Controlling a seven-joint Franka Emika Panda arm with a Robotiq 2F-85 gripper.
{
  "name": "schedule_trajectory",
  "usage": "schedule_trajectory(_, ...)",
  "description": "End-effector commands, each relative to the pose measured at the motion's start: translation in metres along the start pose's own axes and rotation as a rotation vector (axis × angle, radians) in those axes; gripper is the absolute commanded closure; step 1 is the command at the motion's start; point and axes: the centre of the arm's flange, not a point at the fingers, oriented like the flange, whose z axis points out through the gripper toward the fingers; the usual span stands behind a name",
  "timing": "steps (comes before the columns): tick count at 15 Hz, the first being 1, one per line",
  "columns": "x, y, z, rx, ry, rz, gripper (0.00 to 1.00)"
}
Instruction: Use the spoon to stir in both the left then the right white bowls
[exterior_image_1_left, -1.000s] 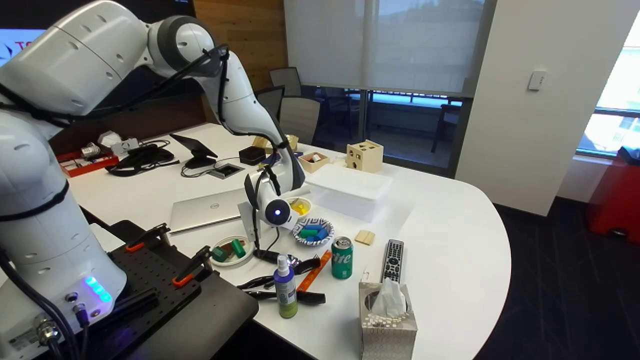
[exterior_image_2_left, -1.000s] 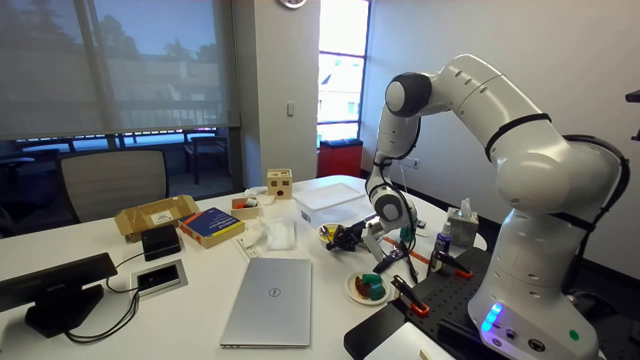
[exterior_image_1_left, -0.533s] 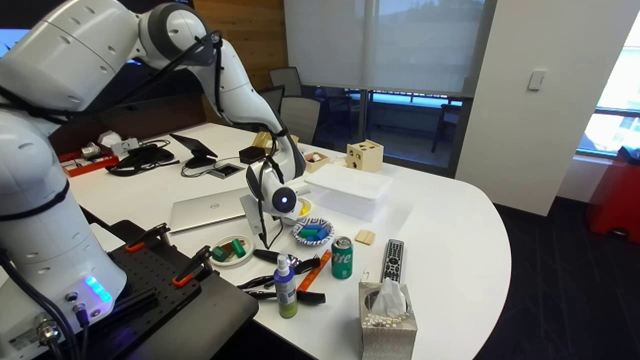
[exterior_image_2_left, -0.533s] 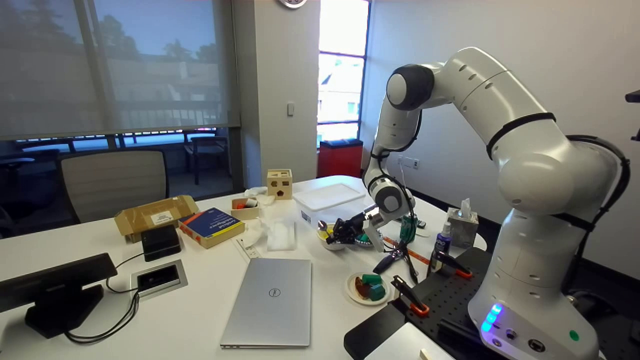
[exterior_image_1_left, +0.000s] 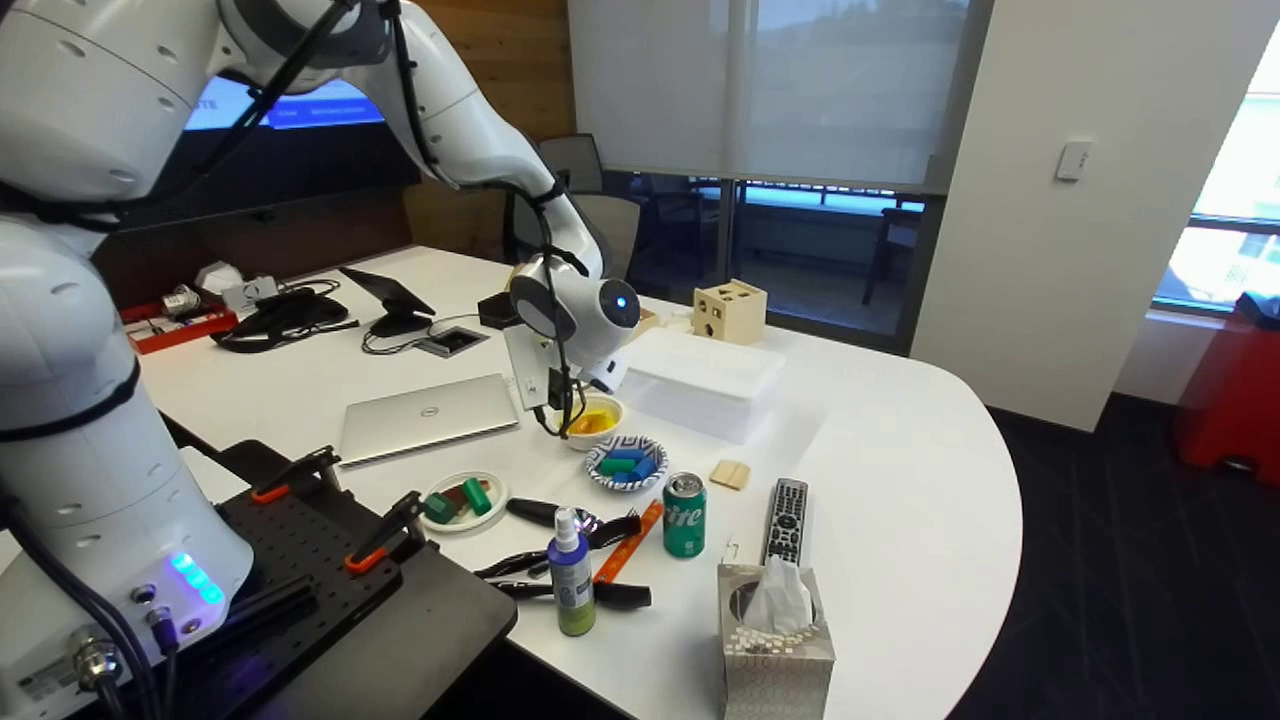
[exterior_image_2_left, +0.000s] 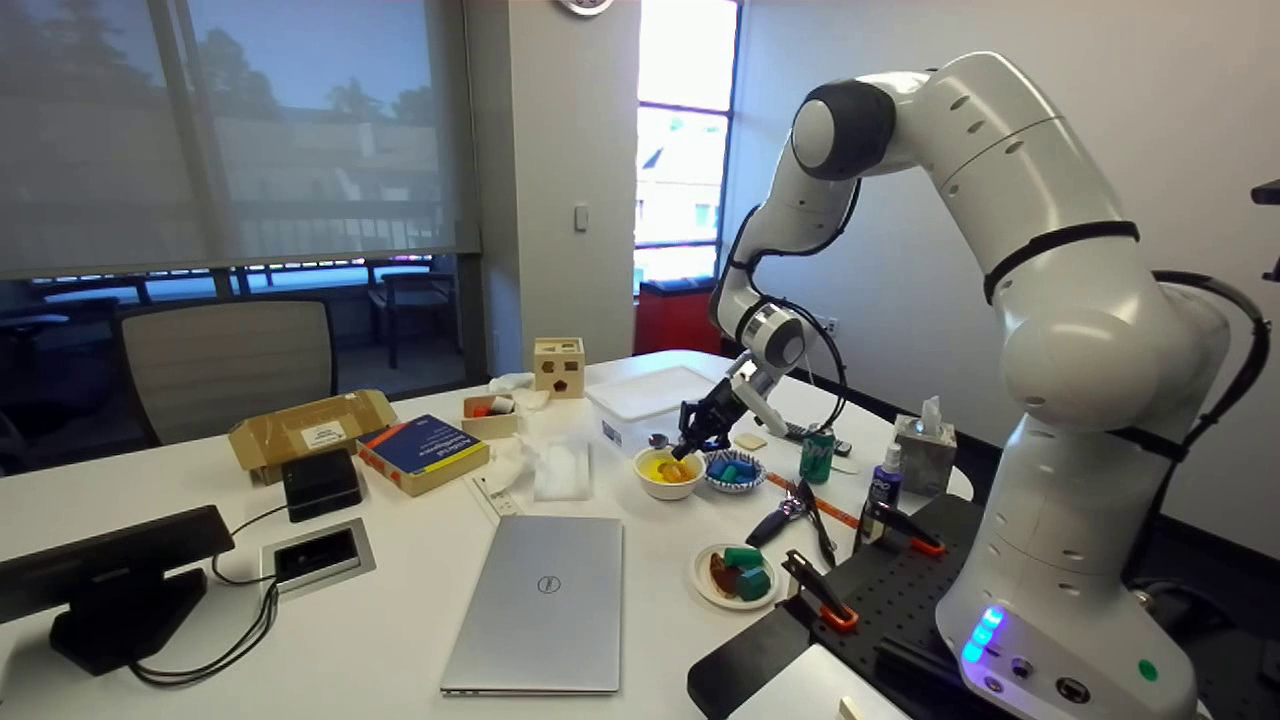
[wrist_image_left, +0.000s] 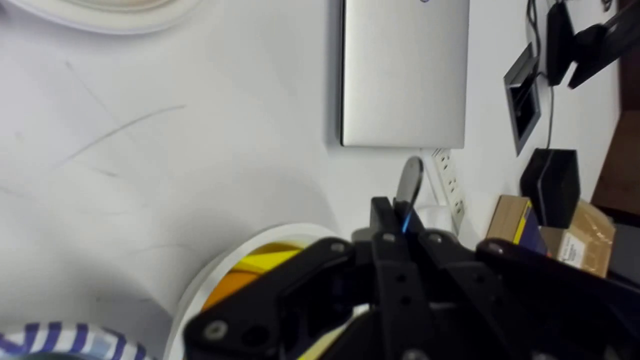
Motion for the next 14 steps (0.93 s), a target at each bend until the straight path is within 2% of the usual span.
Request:
schedule_trajectory(1, 0.037, -0.031, -0.006, -0.152, -0.025, 0.124, 0.99)
schedule_trajectory(4, 0.053, -0.043, 0.002, -0.262, -0.101, 0.213, 0.99)
schedule_trajectory(10, 0.068, -0.056, 0.015, -0.511, -0.316, 0.371, 0.99)
schedule_trajectory(12, 0.072, -0.052, 0.021, -0.566, -0.41, 0.41, 0.99)
schedule_trajectory(14, 0.075, -0.045, 0.031, -0.583, -0.477, 0.42, 0.99)
